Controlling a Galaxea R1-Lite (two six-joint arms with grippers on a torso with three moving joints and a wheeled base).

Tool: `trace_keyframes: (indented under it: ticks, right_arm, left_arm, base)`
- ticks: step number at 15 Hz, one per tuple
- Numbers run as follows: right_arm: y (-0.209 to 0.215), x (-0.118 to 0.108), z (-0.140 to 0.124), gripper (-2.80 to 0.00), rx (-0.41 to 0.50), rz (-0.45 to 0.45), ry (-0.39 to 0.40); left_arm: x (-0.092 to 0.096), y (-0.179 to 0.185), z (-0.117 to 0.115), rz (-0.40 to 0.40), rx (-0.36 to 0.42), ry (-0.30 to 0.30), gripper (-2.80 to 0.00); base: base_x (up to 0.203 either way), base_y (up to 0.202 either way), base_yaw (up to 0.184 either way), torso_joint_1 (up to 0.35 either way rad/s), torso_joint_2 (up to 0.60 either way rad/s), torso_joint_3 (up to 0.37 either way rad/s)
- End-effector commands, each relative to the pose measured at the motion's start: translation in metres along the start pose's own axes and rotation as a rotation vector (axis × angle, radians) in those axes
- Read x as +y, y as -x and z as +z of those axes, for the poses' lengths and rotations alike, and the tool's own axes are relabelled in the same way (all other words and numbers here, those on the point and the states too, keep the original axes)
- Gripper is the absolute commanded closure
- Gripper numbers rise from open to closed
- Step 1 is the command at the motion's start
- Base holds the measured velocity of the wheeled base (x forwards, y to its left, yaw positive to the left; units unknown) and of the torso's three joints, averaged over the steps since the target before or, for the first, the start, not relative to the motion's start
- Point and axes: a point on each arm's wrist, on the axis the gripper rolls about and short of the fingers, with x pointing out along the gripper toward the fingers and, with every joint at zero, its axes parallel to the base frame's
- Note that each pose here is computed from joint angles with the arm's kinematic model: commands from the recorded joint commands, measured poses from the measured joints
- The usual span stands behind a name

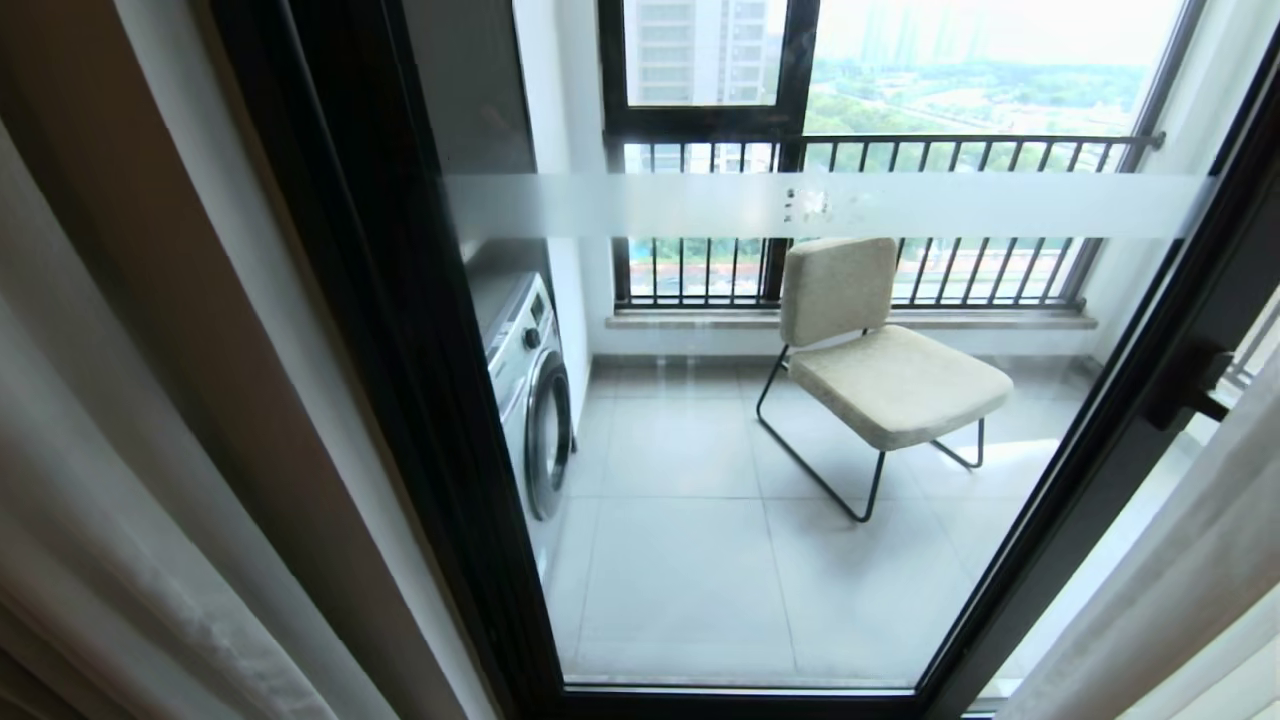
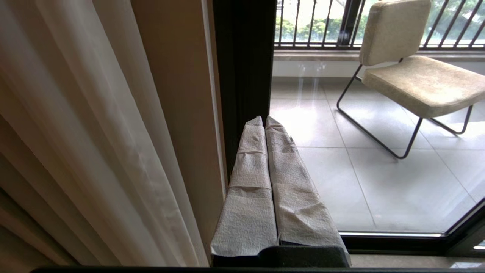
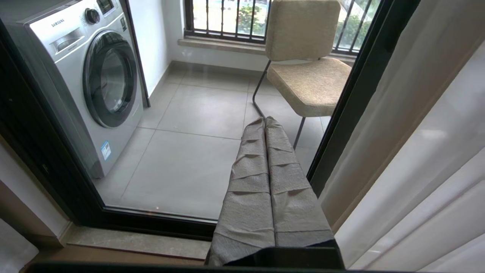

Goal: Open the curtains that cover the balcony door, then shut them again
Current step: Pull the inner curtains open on both sides

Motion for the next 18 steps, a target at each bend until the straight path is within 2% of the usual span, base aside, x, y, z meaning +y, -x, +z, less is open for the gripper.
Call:
trace_keyframes:
  ticks: [1, 18]
  right_arm:
    - [0.0001, 0.0, 0.0004, 0.0, -0.002, 0.001, 0.001]
    - [0.0, 0.0, 0.0, 0.0, -0.001, 0.0, 0.001]
  left_arm:
    - [0.0, 0.0, 0.0001, 0.0, -0.001, 0.0, 0.0]
    - [0.0, 0.0, 0.0, 0.0, -0.001, -0.001, 0.0]
  base:
    - [0.0, -0.192, 0.0, 0.007, 0.0, 0.0]
    - [0.0, -0.192, 0.002, 0.002, 0.0, 0.003]
